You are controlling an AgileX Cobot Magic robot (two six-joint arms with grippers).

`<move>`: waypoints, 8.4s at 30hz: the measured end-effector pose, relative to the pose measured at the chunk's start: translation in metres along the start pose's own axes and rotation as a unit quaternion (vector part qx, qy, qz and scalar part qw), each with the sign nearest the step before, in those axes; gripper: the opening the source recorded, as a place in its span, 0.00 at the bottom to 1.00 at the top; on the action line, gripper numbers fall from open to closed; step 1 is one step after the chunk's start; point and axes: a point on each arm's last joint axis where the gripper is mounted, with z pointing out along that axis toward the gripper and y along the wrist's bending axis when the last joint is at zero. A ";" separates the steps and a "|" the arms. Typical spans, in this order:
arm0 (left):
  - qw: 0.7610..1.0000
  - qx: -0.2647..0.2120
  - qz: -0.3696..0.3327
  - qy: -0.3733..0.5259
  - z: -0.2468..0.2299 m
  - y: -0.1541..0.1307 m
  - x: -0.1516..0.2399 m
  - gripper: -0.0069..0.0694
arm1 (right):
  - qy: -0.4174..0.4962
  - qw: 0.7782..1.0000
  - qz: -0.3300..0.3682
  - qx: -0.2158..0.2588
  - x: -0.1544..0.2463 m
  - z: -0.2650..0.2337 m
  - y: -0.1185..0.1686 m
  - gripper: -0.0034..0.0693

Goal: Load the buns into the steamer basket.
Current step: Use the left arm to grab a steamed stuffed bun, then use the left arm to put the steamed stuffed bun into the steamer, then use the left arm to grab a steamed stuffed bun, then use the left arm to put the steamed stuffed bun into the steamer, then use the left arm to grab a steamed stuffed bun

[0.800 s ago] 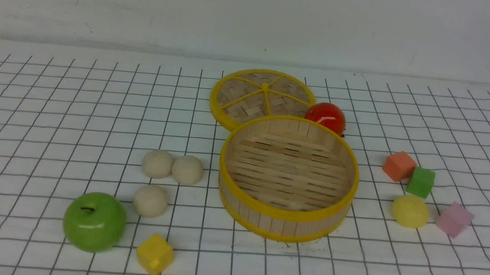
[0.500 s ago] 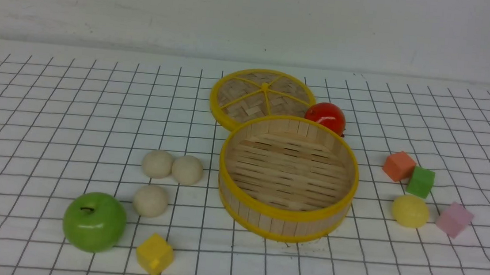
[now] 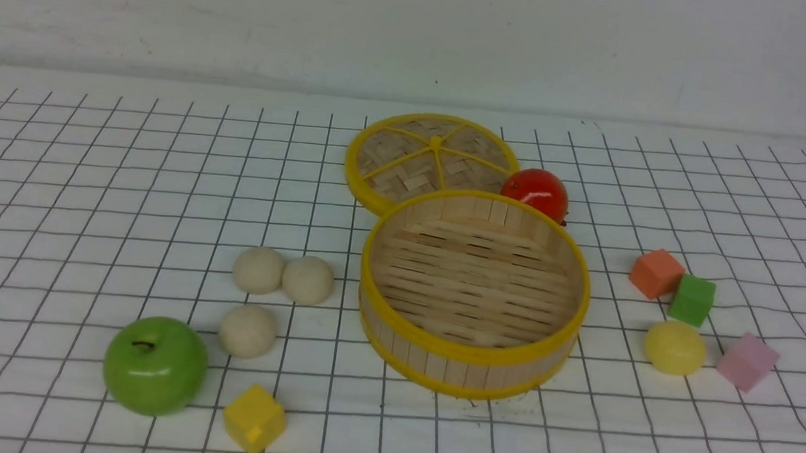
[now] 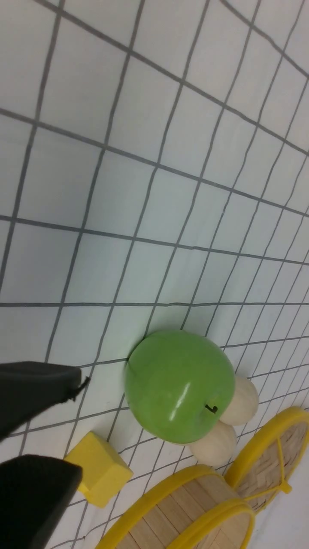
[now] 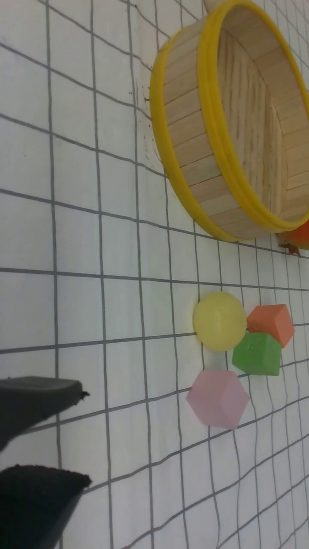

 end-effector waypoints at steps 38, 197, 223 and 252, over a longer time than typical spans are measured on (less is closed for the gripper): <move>0.976 0.016 0.027 0.213 0.010 -0.079 -0.124 0.07 | 0.000 1.000 0.000 0.000 0.000 0.000 0.000 0.38; 0.882 -0.024 0.275 0.383 0.356 -0.126 -0.087 0.07 | 0.000 1.000 0.000 0.000 0.000 0.000 0.000 0.38; 0.880 0.120 0.336 0.314 0.385 -0.246 -0.063 0.20 | 0.000 1.000 -0.001 0.000 0.000 0.000 0.000 0.38; 0.860 0.014 0.270 0.432 0.335 -0.180 -0.111 0.23 | 0.000 1.000 0.000 0.000 0.000 0.000 0.000 0.38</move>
